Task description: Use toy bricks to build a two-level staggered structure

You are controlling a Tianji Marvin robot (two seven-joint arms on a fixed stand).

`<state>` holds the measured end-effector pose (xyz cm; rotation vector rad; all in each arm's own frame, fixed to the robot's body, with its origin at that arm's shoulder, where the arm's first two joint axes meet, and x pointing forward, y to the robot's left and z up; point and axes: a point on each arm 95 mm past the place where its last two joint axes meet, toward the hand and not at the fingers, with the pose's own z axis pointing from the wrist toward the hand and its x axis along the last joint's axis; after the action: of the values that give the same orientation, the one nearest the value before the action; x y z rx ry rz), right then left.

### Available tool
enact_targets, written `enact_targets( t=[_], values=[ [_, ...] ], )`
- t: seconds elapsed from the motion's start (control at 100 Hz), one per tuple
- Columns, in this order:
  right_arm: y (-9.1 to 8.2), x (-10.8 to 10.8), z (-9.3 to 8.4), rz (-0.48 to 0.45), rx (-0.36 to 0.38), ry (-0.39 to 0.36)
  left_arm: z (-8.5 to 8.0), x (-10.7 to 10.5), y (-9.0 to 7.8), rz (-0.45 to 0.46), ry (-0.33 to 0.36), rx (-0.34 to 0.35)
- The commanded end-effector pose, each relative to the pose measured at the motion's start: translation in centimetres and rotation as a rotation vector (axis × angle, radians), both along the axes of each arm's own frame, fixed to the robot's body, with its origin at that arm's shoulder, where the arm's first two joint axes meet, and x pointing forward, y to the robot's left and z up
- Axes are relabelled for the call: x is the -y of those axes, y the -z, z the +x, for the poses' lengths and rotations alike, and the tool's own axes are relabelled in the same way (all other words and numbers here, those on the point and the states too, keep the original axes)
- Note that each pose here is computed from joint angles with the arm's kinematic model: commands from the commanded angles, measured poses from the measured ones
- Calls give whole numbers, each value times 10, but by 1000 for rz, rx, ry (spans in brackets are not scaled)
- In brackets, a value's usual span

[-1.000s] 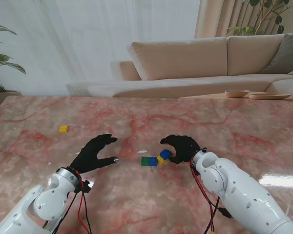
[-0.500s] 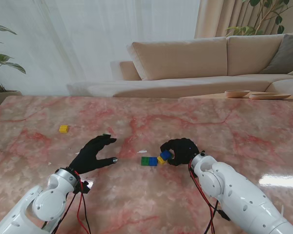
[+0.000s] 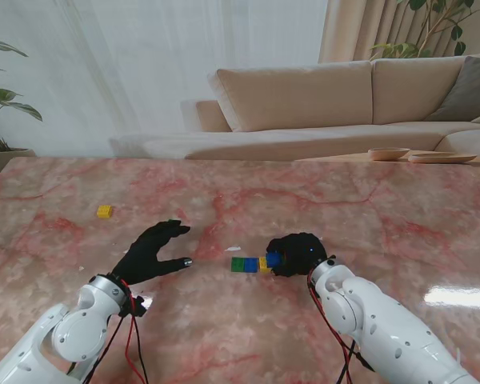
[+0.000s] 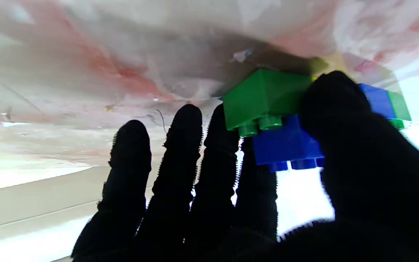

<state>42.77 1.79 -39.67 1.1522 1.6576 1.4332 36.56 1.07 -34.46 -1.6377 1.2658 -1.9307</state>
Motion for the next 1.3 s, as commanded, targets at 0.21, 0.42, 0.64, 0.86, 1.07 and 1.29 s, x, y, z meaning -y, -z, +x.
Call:
enact_targets(
  t=[0.21,0.42,0.64,0.86,1.07,1.29],
  values=[
    [7,-4,-4,-4,-19,2,11,-9,-10,48,11,7],
    [6,-5,-3,-11,-19,5,34,-24,-29,104,0,3],
    [6,-6,-2,-11,-16,2,72,-40,-49,156,-38,-57],
    [5,-7,-1,-16,-19,-1,108,-46,-54,209,-49,-139],
    [4,-6,0,-20,-19,1,136,-53,-50,278,-19,-219],
    [4,-7,0,-19,-21,-1,160,-56,-38,317,2,-293]
  ],
)
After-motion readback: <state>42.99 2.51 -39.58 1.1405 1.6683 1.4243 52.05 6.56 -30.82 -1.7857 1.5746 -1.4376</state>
